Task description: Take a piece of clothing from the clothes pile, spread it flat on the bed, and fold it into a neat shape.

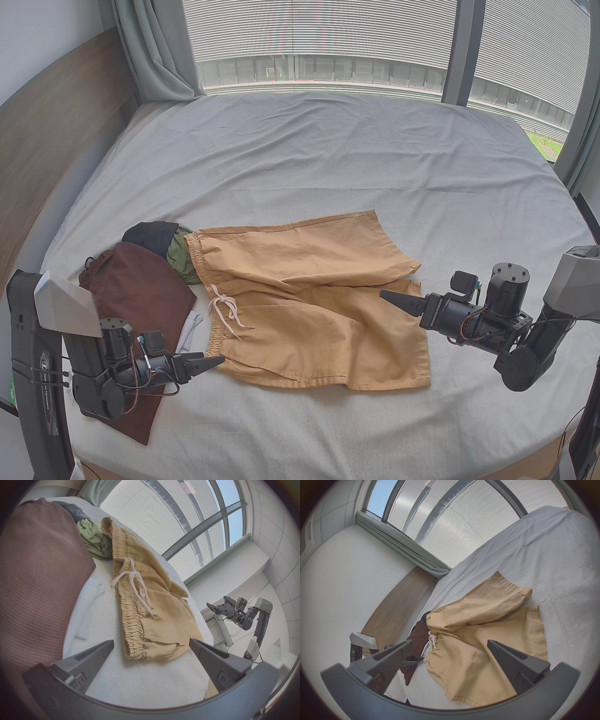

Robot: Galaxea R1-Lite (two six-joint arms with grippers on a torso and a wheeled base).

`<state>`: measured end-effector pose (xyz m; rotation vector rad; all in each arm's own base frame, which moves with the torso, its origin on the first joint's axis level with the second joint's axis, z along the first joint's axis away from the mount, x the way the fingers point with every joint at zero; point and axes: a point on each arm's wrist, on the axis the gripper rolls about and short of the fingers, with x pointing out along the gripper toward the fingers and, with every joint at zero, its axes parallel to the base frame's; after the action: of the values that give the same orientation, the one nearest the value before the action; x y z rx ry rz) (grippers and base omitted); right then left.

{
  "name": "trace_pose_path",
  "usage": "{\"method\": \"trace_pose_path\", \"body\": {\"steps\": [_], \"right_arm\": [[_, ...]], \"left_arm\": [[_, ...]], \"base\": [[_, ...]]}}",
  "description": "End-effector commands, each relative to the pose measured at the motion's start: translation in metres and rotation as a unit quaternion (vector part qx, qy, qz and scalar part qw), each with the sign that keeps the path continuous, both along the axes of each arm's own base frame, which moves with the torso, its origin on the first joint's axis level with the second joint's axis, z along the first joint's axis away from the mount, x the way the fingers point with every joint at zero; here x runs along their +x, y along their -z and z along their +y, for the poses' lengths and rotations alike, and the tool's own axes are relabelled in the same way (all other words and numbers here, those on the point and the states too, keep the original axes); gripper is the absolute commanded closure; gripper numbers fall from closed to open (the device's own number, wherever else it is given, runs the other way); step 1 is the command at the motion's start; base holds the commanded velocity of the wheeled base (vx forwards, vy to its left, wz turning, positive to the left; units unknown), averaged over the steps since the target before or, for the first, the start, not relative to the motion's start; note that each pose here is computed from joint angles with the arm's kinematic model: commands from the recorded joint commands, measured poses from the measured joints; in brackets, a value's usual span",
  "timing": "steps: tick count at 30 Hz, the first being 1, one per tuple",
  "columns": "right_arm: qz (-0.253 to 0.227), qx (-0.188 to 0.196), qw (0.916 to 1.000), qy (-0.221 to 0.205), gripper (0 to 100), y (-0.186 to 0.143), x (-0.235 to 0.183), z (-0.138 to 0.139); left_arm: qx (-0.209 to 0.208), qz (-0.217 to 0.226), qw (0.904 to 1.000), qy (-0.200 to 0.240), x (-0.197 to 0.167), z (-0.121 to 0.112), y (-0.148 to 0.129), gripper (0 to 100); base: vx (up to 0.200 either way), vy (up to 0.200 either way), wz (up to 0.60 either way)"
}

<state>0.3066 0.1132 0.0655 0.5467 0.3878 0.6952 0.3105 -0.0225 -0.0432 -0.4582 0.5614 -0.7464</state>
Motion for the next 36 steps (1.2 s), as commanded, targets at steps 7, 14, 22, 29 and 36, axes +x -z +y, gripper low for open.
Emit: {"method": "trace_pose_path", "body": {"steps": [7, 14, 22, 29, 36], "right_arm": [[0.002, -0.001, 1.0000, -0.001, 0, 0.004, 0.001, 0.001], [0.002, -0.001, 1.0000, -0.001, 0, 0.004, 0.001, 0.001], [0.014, -0.007, 0.9999, -0.001, 0, 0.009, -0.004, -0.001], [0.045, -0.052, 0.9976, -0.004, 0, 0.025, -0.017, -0.011], [0.103, -0.092, 0.9904, 0.000, 0, 0.041, -0.024, -0.022]], "left_arm": [[-0.004, 0.012, 0.9999, 0.010, 0.006, -0.009, 0.012, 0], [0.001, 0.018, 0.9998, -0.005, 0.007, -0.010, 0.016, 0], [0.001, 0.015, 0.9999, -0.004, 0.010, -0.010, 0.018, 100], [0.001, 0.015, 0.9999, -0.003, 0.009, -0.010, 0.018, 100], [0.002, 0.014, 0.9999, -0.001, 0.009, -0.011, 0.018, 100]], "base": [[0.000, 0.000, 0.00], [0.000, 0.000, 0.00], [0.000, 0.000, 0.00], [0.000, 0.000, 0.00], [0.000, 0.000, 0.00]]}}
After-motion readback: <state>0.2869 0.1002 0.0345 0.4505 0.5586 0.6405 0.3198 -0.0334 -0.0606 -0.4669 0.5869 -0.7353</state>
